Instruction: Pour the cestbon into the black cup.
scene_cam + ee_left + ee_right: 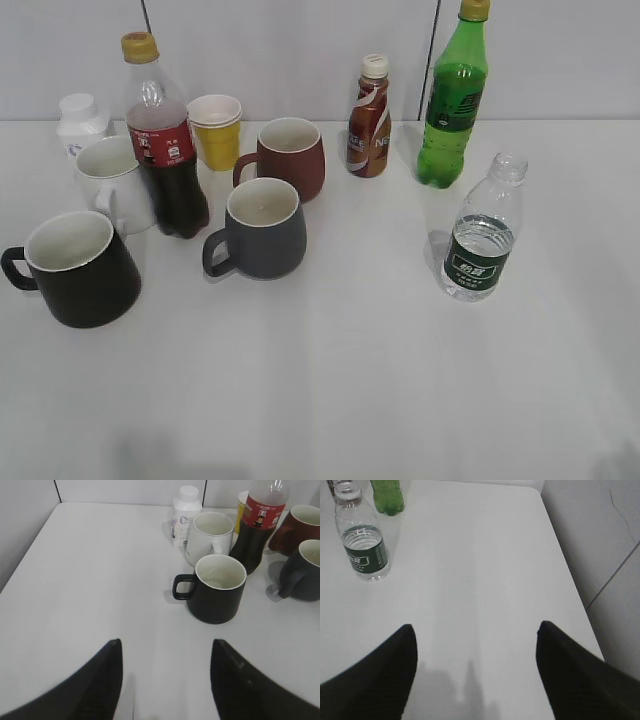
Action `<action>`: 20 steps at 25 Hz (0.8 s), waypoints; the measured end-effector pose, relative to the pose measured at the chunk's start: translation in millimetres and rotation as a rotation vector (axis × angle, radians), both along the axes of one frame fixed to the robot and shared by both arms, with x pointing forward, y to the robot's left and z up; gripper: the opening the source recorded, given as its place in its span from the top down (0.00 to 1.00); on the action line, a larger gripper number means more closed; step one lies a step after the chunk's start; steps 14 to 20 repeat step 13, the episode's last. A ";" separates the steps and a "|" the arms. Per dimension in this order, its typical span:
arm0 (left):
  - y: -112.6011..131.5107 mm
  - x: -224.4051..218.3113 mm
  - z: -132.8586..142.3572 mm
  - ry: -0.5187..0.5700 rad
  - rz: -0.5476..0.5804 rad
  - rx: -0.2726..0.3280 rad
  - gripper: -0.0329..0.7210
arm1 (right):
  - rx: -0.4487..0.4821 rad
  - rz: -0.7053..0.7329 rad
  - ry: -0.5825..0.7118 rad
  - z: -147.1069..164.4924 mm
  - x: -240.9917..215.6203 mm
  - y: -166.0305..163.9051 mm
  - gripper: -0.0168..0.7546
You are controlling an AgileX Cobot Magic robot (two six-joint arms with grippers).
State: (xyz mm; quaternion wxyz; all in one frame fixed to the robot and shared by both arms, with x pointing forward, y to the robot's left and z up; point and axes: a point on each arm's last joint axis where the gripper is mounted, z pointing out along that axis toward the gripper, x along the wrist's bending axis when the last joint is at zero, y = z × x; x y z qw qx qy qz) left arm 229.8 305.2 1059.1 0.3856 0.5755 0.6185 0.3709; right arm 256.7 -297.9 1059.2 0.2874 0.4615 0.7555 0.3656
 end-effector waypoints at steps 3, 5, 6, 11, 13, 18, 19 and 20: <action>0.0 0.0 0.0 0.000 0.000 0.000 0.39 | 0.000 0.000 0.000 0.0 0.0 0.0 0.20; 0.0 0.0 0.0 0.000 0.000 0.000 0.39 | 0.000 0.000 0.000 0.0 0.0 0.0 0.20; 0.0 0.0 0.0 0.000 0.000 0.000 0.39 | 0.000 0.000 0.000 0.0 0.0 0.0 0.20; 0.0 0.0 0.0 0.000 0.000 0.000 0.41 | 0.000 0.000 0.000 0.0 0.0 0.0 0.20; 0.0 0.0 0.0 0.000 0.000 0.000 0.41 | 0.000 0.000 0.000 0.0 0.0 0.0 0.20; 0.0 0.0 0.0 0.000 0.000 0.000 0.41 | 0.000 0.000 0.000 0.0 0.0 0.0 0.20; 0.0 0.0 0.0 0.000 0.000 0.000 0.41 | 0.000 0.000 0.000 0.0 0.0 0.0 0.20; 0.0 0.0 0.0 0.000 0.000 0.000 0.41 | 0.000 0.000 0.000 0.0 0.0 0.0 0.20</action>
